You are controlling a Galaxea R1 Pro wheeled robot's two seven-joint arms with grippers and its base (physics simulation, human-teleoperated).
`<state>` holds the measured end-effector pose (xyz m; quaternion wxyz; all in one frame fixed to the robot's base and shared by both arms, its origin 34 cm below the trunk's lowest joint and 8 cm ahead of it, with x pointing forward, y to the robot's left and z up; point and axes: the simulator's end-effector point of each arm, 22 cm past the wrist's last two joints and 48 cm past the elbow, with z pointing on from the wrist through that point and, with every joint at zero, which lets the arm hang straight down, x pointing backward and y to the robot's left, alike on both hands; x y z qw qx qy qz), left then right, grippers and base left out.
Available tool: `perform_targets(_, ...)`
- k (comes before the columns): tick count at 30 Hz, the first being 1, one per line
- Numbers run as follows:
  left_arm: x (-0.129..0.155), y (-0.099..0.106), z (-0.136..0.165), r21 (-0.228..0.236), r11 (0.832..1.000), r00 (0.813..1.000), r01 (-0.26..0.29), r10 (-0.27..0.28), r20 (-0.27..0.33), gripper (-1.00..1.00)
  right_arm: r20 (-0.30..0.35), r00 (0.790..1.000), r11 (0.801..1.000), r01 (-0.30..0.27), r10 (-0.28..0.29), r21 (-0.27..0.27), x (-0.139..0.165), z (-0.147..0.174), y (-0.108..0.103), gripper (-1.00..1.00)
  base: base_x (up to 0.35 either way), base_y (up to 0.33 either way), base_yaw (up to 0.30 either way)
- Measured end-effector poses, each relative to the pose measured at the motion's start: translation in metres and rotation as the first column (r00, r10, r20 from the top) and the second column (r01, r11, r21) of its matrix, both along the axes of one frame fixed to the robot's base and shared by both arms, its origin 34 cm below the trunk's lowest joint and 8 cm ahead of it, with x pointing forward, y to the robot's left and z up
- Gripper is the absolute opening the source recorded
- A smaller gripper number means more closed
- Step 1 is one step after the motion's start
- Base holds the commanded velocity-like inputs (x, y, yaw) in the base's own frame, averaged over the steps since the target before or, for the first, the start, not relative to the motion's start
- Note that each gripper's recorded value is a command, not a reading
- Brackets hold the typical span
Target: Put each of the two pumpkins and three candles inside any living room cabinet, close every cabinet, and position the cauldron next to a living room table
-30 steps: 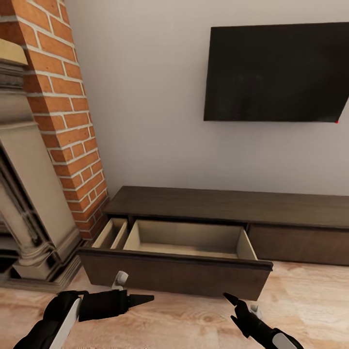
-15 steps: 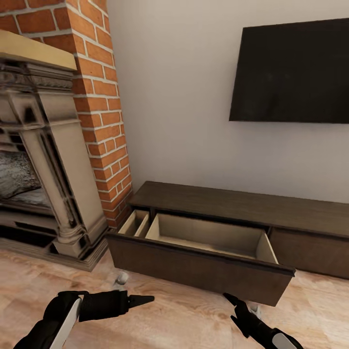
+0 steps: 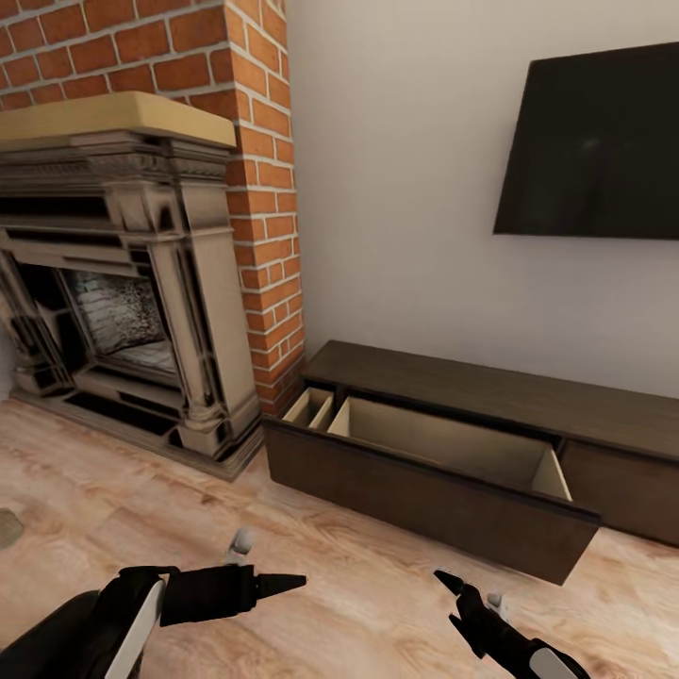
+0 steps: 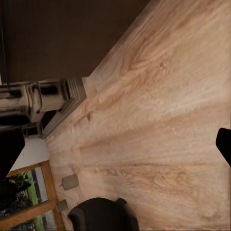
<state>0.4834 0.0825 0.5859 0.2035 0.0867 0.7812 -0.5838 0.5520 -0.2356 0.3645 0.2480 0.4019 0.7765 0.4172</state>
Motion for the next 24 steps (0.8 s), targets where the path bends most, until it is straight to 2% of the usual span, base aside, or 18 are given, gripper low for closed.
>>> perform_targets(15,0.0001,-0.0001,0.0004,-0.003,1.000,1.000,-0.001,0.001,-0.001,1.00,-0.001,1.000,1.000,0.000,0.000,-0.003,-0.0002,-0.0005,-0.0003,1.00,-0.335,0.000,0.296)
perform_targets(24,0.0001,-0.0001,0.0002,-0.002,1.000,1.000,-0.001,0.001,-0.001,1.00,0.018,1.000,0.999,0.015,-0.014,-0.031,0.0033,-0.0002,-0.0059,1.00,-0.332,0.000,0.299)
